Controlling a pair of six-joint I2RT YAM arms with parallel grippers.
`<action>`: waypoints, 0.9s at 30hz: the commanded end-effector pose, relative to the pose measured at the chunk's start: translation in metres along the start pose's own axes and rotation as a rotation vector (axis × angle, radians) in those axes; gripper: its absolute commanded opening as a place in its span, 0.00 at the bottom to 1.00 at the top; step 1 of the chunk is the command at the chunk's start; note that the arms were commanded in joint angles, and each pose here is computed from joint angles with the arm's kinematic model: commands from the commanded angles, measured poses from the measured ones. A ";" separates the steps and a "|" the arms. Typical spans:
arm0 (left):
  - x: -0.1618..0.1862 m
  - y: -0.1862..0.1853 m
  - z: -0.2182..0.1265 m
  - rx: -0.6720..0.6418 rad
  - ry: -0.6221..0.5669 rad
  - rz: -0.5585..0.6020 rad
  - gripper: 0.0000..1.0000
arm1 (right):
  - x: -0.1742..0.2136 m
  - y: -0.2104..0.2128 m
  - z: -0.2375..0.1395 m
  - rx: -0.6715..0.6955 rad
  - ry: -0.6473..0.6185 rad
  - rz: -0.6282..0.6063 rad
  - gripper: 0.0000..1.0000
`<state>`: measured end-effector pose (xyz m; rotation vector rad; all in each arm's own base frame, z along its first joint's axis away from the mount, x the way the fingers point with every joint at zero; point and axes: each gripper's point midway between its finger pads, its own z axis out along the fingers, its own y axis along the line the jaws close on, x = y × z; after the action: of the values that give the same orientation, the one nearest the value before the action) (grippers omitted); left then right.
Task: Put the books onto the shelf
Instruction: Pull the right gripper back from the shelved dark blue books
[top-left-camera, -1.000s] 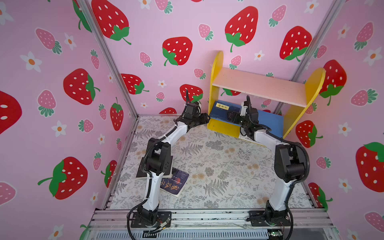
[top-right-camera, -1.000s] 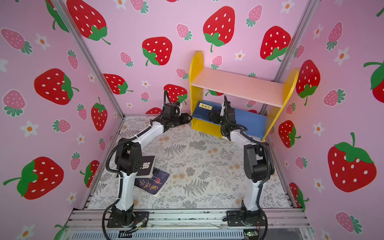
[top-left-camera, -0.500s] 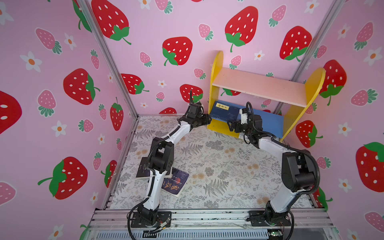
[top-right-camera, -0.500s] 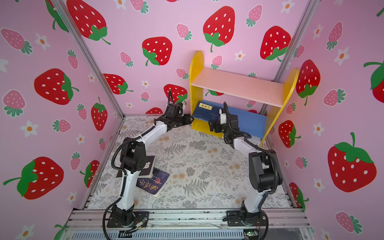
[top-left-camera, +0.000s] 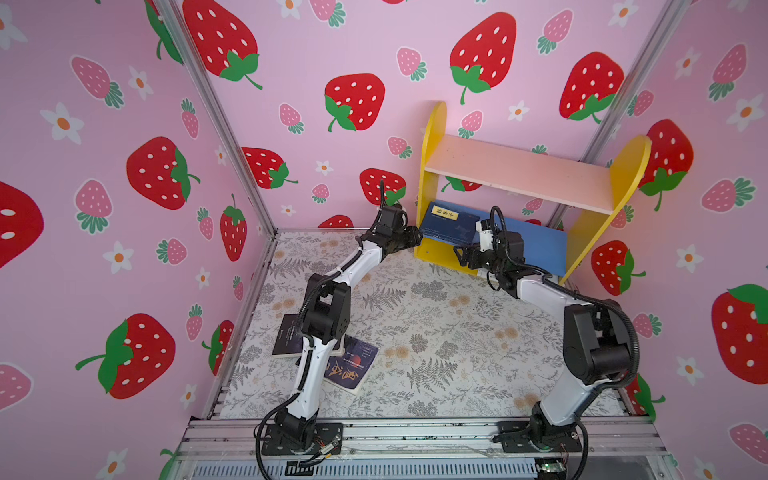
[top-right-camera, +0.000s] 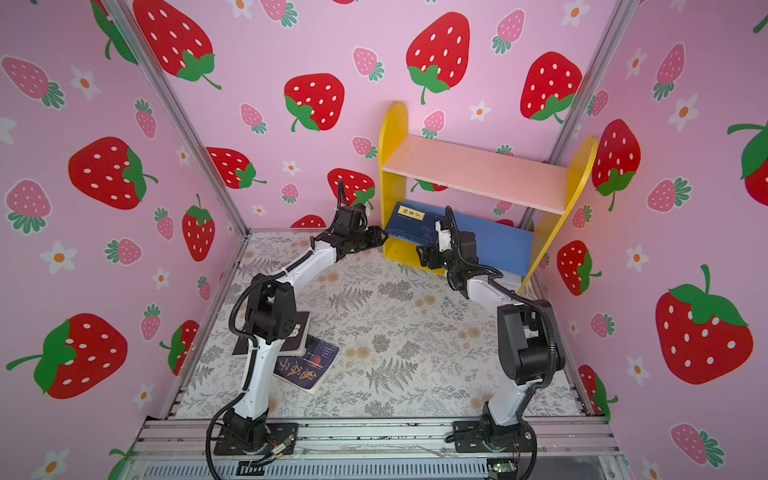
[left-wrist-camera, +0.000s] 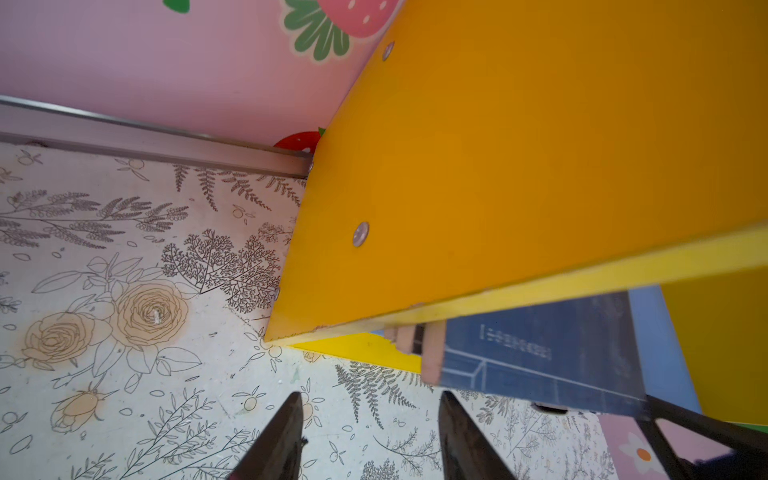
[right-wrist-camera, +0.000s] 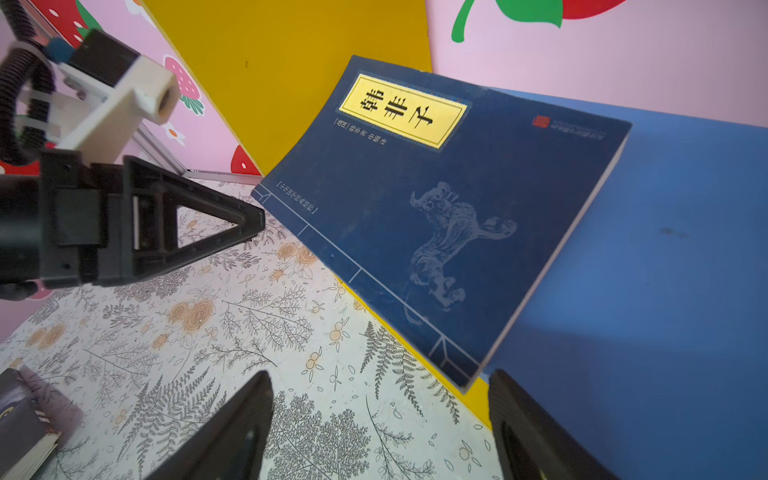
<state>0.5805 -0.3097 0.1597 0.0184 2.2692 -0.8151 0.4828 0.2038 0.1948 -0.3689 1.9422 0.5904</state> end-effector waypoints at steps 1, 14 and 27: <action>-0.014 -0.009 -0.004 0.005 -0.044 0.013 0.53 | -0.006 -0.001 0.001 -0.004 -0.016 -0.030 0.81; -0.025 -0.015 -0.001 0.035 -0.094 -0.027 0.52 | 0.002 -0.010 0.009 0.030 0.002 -0.021 0.71; -0.025 -0.006 -0.001 0.020 -0.103 -0.063 0.49 | -0.008 -0.018 0.017 0.064 -0.024 -0.009 0.60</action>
<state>0.5893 -0.3108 0.1669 -0.0689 2.2266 -0.8565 0.4961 0.2004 0.1768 -0.3357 1.9781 0.5495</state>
